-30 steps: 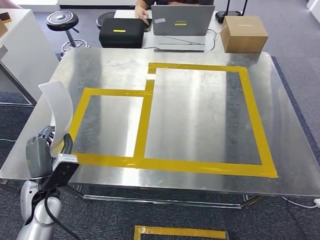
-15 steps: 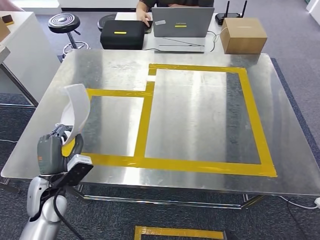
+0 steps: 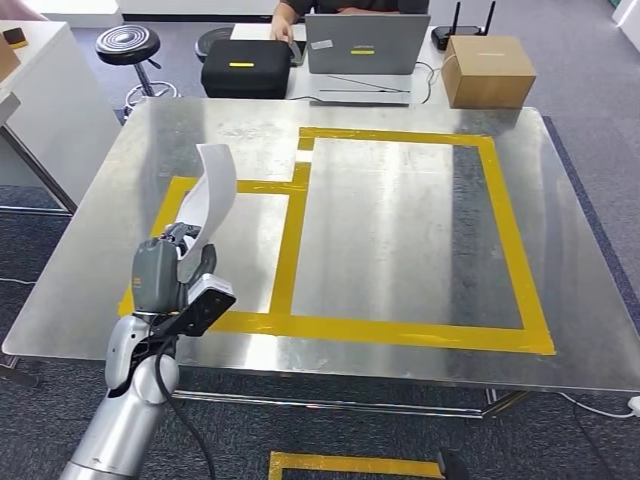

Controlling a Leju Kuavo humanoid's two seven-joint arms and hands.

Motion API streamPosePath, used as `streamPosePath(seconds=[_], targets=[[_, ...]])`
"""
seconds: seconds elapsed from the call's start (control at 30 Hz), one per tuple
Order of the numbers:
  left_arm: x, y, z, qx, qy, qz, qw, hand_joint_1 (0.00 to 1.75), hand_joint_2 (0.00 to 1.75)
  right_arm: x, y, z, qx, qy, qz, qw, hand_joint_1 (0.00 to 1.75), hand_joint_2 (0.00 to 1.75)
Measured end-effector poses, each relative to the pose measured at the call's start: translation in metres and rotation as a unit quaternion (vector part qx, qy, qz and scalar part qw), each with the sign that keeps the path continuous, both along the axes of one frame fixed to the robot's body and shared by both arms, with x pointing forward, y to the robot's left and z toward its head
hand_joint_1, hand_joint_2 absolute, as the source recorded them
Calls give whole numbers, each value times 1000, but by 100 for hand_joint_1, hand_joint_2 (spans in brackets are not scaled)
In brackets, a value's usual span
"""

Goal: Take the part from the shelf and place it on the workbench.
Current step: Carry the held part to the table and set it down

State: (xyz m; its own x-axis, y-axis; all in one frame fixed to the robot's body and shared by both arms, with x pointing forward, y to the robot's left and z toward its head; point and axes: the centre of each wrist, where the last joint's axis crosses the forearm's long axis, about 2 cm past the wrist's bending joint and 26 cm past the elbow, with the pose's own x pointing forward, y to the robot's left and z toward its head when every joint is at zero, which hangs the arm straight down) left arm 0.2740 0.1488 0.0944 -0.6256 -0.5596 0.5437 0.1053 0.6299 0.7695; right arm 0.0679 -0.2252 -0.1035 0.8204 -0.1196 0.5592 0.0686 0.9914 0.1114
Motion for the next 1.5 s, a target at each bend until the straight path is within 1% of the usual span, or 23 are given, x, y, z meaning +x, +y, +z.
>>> streamPosePath(seconds=[0.13,0.2,0.43,0.53,0.73,0.87,0.9,0.93,0.97,1.07,1.1,1.13,1.33,1.4,1.5], targets=[[22,-3,4,23,-3,16,1000,175,175,6,1,1,-1,-1,14,1000,0,175],[28,-4,5,29,-3,18,999,175,175,8,2,2,-2,-2,17,1000,0,175],[34,-6,2,39,7,20,999,175,175,9,2,2,-2,-2,21,1000,0,175],[36,-6,1,53,6,31,998,175,175,9,2,2,-2,-2,24,1000,0,175],[57,-4,3,120,1,76,990,175,175,15,3,3,-3,0,34,999,0,175],[66,0,-1,161,8,97,982,175,175,19,4,4,-4,1,39,999,0,0],[67,1,-3,169,12,99,981,175,175,19,4,4,-5,2,39,999,0,0],[67,2,-5,175,15,100,979,170,175,19,4,4,-5,2,39,999,0,0],[67,3,-7,180,18,101,978,159,175,19,4,4,-5,2,39,999,0,0],[67,4,-12,189,27,102,976,67,175,20,5,4,-6,2,42,999,0,0],[67,5,-13,192,29,103,976,45,175,20,5,4,-6,2,43,999,0,0],[67,5,-14,196,31,104,975,39,175,20,5,4,-7,2,44,999,0,0],[66,2,-18,228,36,114,966,32,175,21,5,4,-9,4,44,999,0,0],[65,1,-19,237,38,116,964,27,175,21,5,4,-9,3,45,999,0,0],[66,1,-19,258,43,120,958,15,175,21,5,5,-9,4,44,999,0,0]])
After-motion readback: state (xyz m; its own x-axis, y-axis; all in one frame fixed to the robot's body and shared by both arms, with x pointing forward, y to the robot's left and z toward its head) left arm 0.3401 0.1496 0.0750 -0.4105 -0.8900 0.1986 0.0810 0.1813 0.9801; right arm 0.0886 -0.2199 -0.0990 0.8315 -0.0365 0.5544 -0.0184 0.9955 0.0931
